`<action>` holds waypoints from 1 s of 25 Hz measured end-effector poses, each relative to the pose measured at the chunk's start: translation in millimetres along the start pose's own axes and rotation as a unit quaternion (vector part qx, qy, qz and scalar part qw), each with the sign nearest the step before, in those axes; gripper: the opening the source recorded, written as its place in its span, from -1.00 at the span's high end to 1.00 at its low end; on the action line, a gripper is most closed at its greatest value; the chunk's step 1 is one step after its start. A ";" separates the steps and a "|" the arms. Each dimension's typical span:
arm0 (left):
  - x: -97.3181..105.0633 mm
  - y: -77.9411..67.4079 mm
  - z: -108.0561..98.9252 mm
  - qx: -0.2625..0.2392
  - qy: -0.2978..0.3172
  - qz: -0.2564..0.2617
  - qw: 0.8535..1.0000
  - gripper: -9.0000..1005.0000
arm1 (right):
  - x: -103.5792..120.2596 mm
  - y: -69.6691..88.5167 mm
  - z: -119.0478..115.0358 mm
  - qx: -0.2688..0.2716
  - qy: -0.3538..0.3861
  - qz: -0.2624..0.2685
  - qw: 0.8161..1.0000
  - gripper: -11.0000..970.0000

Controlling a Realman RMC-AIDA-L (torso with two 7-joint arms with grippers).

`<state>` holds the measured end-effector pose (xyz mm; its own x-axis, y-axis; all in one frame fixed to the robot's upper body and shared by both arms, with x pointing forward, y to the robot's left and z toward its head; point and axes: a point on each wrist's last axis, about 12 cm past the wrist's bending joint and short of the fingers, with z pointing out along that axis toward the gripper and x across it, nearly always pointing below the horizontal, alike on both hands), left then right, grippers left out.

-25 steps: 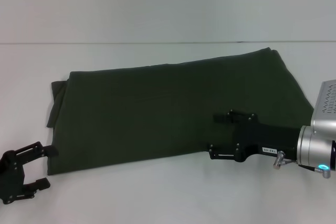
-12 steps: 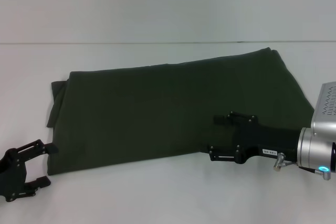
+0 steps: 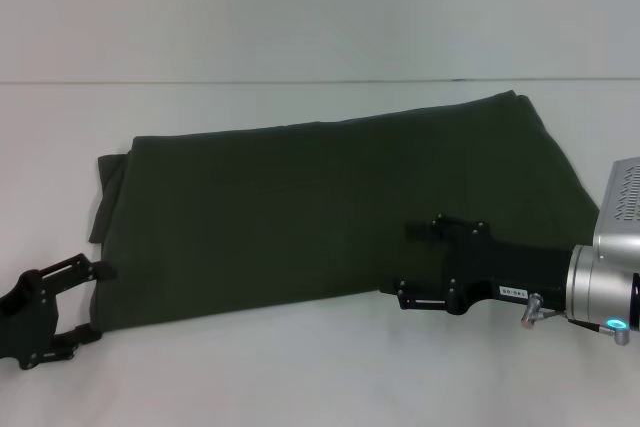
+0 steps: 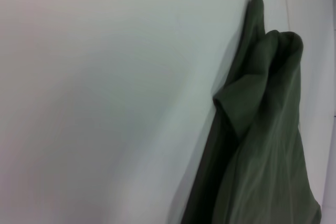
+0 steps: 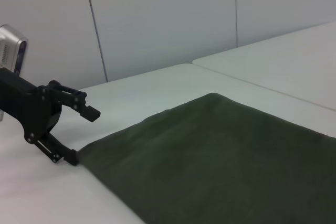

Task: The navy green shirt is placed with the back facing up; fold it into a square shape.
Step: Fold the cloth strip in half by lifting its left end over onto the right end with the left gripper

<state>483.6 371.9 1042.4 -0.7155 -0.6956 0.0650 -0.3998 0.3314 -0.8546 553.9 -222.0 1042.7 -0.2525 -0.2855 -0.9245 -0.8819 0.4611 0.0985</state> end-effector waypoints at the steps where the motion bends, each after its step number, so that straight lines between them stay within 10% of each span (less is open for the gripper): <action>1: -0.4 -0.7 0.8 0.000 0.000 0.001 1.000 -0.86 | 0.0 0.0 0.0 0.000 0.000 0.000 1.000 -0.89; 25: -11.4 -27.1 23.8 -0.021 0.024 0.089 0.996 -0.71 | -1.8 0.4 1.0 -0.002 -0.005 0.000 1.000 -0.89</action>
<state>516.3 355.6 1052.6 -0.8029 -0.5931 -0.0599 -0.2881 0.4740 -0.8321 554.4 -220.5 1044.1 -0.2490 -0.2773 -0.9279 -0.8834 0.4578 0.1002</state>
